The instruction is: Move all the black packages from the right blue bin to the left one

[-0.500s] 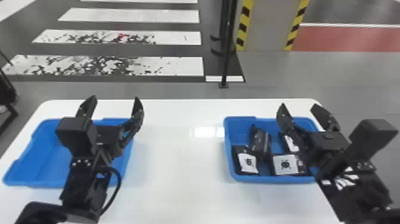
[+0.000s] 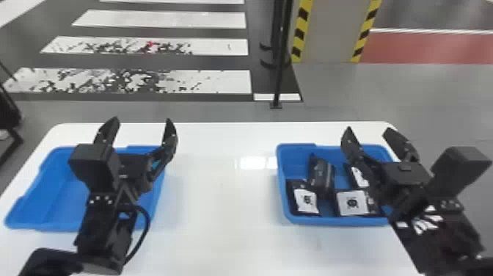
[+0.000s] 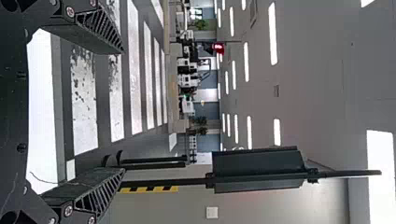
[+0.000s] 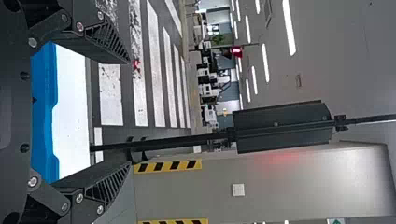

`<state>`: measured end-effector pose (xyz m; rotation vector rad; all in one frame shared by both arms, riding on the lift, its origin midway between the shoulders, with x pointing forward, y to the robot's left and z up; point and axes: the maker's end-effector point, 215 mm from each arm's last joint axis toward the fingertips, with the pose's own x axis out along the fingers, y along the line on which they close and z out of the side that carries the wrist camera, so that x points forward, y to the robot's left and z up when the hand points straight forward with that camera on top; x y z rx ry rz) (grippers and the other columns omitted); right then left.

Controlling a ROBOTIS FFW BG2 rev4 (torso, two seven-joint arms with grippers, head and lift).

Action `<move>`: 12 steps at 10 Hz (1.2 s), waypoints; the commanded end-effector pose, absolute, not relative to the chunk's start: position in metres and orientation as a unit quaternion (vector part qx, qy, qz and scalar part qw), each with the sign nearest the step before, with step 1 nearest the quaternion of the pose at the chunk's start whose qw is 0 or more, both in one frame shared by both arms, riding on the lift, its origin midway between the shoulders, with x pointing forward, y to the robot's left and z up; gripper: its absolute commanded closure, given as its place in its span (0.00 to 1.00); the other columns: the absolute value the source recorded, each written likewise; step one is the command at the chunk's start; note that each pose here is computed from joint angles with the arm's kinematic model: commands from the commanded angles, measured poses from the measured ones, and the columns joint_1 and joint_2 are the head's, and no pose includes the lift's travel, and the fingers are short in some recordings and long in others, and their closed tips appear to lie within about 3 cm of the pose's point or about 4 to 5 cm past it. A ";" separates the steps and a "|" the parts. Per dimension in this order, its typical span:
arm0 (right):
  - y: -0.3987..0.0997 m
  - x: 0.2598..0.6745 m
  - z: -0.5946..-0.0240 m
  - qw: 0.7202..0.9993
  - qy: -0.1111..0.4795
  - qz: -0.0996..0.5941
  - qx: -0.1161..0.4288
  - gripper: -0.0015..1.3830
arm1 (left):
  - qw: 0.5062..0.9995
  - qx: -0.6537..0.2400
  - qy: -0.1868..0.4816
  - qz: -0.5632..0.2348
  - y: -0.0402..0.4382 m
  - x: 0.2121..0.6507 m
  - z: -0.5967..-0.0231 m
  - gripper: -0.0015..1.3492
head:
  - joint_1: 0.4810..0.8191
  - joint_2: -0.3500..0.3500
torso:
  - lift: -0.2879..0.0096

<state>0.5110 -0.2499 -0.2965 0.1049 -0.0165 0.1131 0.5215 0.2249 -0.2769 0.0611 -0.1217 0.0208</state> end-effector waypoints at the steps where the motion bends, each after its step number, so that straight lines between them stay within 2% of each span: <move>1: -0.250 0.511 -0.295 0.997 -0.010 0.057 0.053 0.20 | 0.998 0.031 -0.061 0.011 0.226 0.522 -0.277 0.11 | 0.63 0.46 | 0.52; 12: -0.251 0.511 -0.295 0.997 -0.012 0.056 0.054 0.20 | 0.997 0.034 -0.064 0.013 0.228 0.522 -0.275 0.11 | 0.63 0.47 | 0.52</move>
